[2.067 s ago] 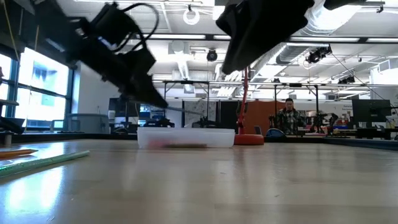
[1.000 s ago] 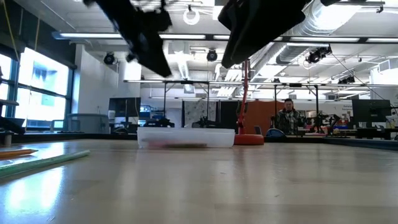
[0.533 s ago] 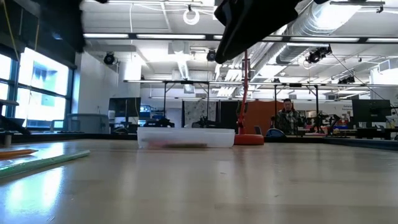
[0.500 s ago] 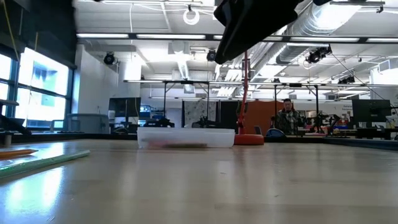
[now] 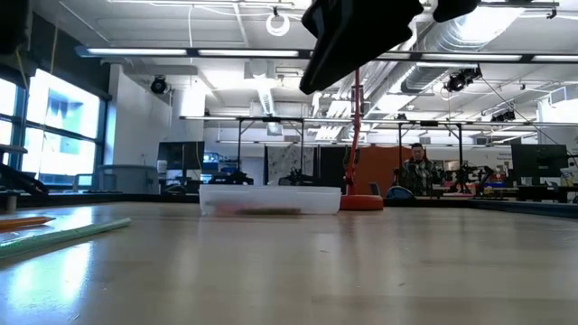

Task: Pick & place school supplies into a supply box
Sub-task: Put the orange pencil into the black supply box

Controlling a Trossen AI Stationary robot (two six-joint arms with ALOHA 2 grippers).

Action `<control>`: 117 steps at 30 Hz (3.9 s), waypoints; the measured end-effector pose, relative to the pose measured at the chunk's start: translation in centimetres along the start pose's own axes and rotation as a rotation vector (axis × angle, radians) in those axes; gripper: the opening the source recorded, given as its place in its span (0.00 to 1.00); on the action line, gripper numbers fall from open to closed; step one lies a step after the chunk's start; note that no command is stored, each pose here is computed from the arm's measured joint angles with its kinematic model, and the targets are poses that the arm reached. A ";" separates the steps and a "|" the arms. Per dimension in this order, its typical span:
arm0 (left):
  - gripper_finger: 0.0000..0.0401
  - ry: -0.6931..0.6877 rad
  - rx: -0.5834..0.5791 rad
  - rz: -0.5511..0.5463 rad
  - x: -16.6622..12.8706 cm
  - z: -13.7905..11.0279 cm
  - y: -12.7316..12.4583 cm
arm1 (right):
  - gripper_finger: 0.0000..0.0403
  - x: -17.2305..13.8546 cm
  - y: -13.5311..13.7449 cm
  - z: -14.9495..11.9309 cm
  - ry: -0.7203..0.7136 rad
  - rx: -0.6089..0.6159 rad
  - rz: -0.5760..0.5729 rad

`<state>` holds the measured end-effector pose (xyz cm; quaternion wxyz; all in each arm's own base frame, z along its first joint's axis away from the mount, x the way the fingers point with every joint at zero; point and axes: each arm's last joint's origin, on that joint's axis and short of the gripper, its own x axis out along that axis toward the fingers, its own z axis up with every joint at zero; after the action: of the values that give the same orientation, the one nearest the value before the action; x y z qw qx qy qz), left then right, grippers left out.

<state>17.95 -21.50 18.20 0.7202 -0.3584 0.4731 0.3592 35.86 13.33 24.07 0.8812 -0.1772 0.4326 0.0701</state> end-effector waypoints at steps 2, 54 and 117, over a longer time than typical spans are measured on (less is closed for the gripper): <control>0.26 -0.015 0.000 0.017 1.0 -0.4 -0.2 | 0.23 0.1 -0.3 0.0 0.000 0.007 -0.002; 0.32 -0.400 0.099 0.144 12.1 9.0 -0.9 | 0.23 0.2 -0.8 0.1 -0.014 0.021 0.048; 0.07 -0.486 0.534 0.007 7.4 25.6 -1.8 | 0.23 -1.0 3.8 0.6 -0.058 0.013 0.232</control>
<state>32.48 0.85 19.16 0.8787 -0.0603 0.3663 0.3002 34.59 17.13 24.21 0.8805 -0.1182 0.4250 0.1739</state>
